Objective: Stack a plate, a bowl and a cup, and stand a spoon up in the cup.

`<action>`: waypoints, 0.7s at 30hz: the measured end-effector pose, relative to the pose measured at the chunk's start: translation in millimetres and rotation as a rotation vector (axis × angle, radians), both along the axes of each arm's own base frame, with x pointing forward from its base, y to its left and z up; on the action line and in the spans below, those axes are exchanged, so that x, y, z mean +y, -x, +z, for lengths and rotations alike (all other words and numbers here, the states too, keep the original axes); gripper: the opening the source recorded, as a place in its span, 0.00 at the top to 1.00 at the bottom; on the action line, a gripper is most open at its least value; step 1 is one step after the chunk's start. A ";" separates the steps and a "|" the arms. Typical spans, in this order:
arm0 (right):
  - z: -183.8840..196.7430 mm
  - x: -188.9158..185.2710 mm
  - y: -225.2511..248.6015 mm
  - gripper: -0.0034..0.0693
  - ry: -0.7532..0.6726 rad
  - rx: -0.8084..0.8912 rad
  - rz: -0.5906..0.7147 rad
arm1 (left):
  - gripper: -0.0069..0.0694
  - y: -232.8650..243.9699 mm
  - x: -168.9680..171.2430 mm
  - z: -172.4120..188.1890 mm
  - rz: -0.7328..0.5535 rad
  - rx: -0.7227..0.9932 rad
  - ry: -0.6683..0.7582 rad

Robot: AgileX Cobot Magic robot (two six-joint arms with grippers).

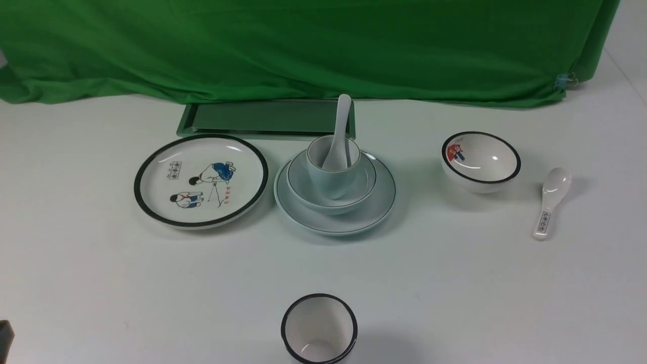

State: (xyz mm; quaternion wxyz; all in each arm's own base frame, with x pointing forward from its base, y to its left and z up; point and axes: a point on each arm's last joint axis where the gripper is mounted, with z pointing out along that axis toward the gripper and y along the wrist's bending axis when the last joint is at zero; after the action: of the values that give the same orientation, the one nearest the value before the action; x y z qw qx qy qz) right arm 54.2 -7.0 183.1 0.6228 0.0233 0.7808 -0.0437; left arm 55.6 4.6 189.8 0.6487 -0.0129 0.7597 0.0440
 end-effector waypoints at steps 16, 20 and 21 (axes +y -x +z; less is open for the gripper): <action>0.0 0.0 0.0 0.74 0.000 0.000 0.000 | 0.95 0.0 0.0 0.1 0.000 -0.001 0.002; 0.0 0.0 0.0 0.73 0.000 0.000 0.000 | 0.95 -0.1 0.0 0.4 0.000 -0.004 0.002; 0.0 0.0 0.0 0.73 0.000 0.000 0.000 | 0.95 -0.1 0.0 0.4 0.000 -0.004 0.002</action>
State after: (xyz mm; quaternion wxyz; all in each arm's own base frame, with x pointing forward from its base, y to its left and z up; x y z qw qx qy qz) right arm 54.2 -7.0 183.1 0.6228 0.0233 0.7808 -0.0437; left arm 55.7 4.6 190.2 0.6503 -0.0136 0.7584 0.0432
